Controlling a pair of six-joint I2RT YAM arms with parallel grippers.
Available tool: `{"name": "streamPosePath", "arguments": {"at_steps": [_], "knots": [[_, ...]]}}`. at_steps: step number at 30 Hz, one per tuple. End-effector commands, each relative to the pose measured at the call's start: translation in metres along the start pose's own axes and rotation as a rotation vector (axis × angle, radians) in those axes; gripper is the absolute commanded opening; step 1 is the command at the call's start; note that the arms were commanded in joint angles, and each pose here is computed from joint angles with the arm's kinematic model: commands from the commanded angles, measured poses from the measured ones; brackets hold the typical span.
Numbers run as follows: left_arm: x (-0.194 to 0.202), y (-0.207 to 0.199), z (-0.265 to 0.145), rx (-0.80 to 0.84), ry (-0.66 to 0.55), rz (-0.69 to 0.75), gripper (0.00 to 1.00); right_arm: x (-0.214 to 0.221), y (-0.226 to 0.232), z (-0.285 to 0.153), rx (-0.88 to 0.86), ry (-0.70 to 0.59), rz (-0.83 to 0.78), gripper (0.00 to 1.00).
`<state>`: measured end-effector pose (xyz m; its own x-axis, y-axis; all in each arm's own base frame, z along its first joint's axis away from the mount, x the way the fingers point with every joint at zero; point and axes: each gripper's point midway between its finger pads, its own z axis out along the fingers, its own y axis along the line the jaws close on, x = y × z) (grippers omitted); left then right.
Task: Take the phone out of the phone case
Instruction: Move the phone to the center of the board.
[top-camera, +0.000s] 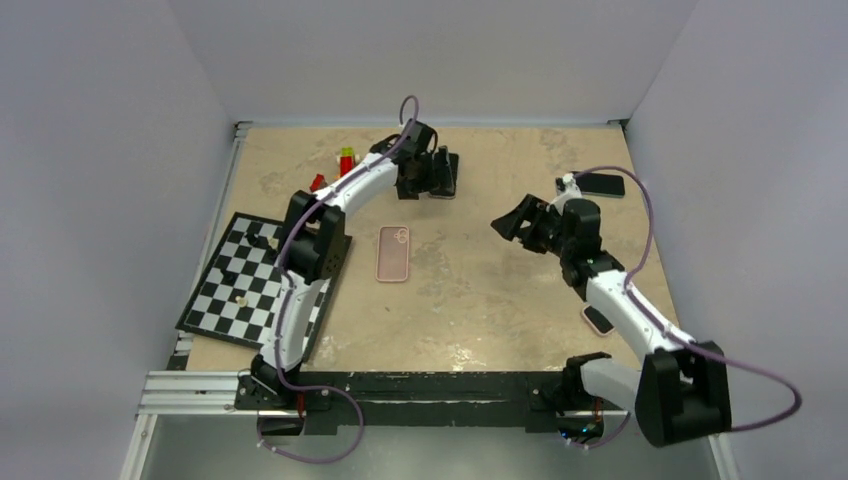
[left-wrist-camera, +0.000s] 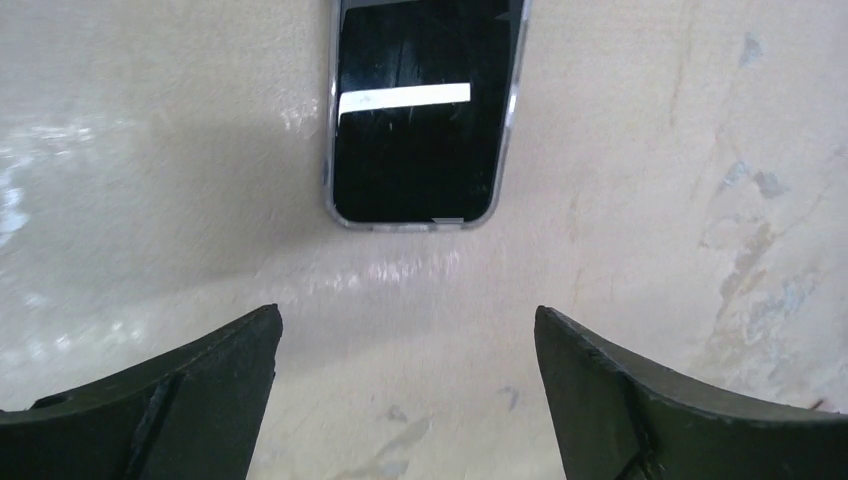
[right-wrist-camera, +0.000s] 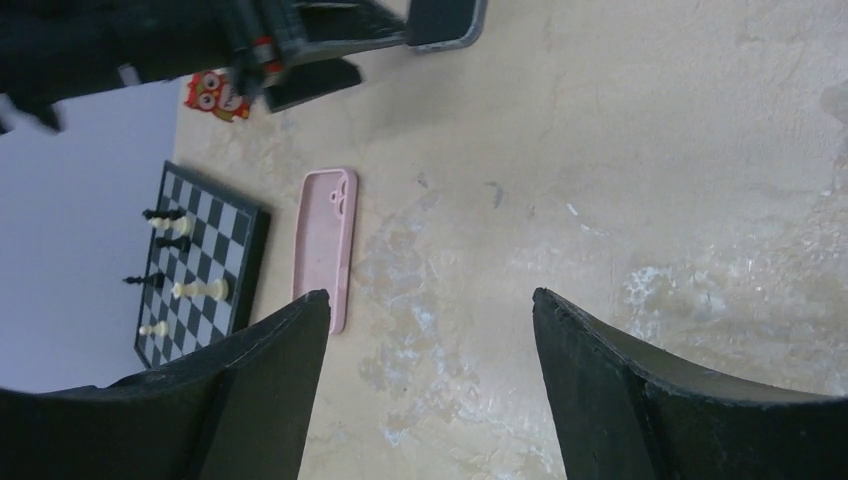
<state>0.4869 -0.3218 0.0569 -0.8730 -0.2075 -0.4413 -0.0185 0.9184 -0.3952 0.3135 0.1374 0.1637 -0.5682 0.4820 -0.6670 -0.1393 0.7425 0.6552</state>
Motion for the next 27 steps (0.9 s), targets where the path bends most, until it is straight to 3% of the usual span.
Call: {"name": "streamPosePath", "arguments": {"at_steps": [1,9,18,22,27], "knots": [[-0.057,-0.026,-0.108,0.089,-0.2,0.083,1.0,-0.035,0.006,0.03,0.044,0.015,-0.031,0.82],[-0.04,0.007,-0.231,0.185,-0.292,0.065,1.0,-0.048,-0.013,0.108,0.274,0.183,-0.116,0.91],[-0.01,0.027,-0.364,0.221,-0.461,0.251,1.0,-0.035,0.0,0.201,0.474,0.319,-0.262,0.92],[-0.005,0.041,-0.397,0.194,-0.574,0.302,1.0,-0.028,0.003,0.233,0.536,0.336,-0.3,0.92],[0.003,0.054,-0.405,0.173,-0.644,0.318,1.0,-0.017,0.001,0.257,0.558,0.338,-0.28,0.95]]}}
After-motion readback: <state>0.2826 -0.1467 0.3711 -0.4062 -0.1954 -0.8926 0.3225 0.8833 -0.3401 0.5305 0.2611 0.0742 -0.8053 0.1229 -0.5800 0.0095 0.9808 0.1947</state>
